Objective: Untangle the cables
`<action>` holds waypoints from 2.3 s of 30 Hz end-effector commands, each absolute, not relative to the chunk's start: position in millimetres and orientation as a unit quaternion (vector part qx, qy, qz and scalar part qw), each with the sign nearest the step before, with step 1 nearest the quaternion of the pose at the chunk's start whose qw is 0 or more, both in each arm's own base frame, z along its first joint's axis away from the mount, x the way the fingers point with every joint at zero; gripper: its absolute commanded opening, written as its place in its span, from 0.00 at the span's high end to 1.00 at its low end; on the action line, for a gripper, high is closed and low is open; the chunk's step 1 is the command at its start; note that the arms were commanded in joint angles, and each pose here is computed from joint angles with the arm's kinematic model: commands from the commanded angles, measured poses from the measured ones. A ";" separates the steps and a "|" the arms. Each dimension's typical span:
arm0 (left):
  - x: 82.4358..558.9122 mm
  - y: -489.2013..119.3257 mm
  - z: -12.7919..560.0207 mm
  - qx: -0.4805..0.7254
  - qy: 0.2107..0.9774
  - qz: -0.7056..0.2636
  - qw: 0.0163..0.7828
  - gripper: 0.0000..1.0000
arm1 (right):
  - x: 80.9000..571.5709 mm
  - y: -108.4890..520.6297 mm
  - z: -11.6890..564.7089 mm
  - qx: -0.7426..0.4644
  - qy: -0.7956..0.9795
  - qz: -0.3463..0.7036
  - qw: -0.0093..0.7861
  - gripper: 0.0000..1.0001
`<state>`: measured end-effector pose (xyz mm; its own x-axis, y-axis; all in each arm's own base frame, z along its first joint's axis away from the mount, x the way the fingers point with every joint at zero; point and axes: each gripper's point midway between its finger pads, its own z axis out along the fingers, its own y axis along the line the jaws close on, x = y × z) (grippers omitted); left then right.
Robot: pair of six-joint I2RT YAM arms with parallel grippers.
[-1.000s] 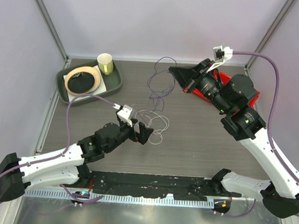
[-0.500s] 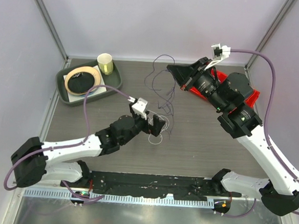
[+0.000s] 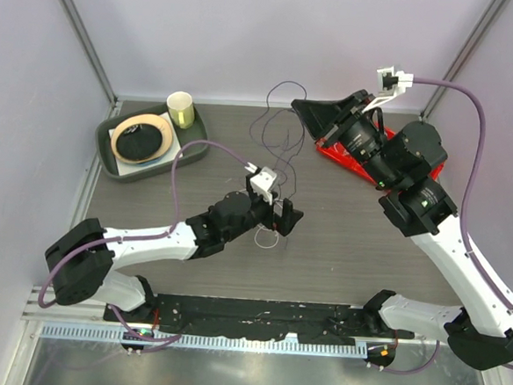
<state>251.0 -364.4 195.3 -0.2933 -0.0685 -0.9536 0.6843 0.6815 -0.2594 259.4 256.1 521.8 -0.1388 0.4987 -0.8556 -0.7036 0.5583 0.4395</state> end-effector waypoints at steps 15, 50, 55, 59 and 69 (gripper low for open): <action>259.6 -376.8 189.4 0.189 0.719 -0.357 0.565 0.44 | 236.1 236.2 592.8 -0.073 0.517 0.494 0.696 0.99; 192.7 23.8 136.7 -0.410 0.746 0.106 0.514 1.00 | 317.6 -7.1 536.8 0.200 0.584 -0.116 0.778 0.99; 189.3 32.4 131.1 -0.427 0.742 0.118 0.503 1.00 | 326.9 -84.3 531.1 0.252 0.573 -0.241 0.742 0.99; 186.5 38.1 132.8 -0.431 0.739 0.130 0.502 1.00 | 338.3 -128.2 527.5 0.265 0.571 -0.265 0.731 0.99; 160.1 68.0 146.2 -0.508 0.668 0.134 0.527 1.00 | 342.0 -186.2 552.2 0.269 0.562 -0.320 0.714 0.99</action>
<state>170.8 44.9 125.0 -0.0991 -0.5460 -0.8319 -0.7896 0.5519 -0.2682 359.2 -151.6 520.1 0.1302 -0.1033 -0.9861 0.6864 0.7271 0.0144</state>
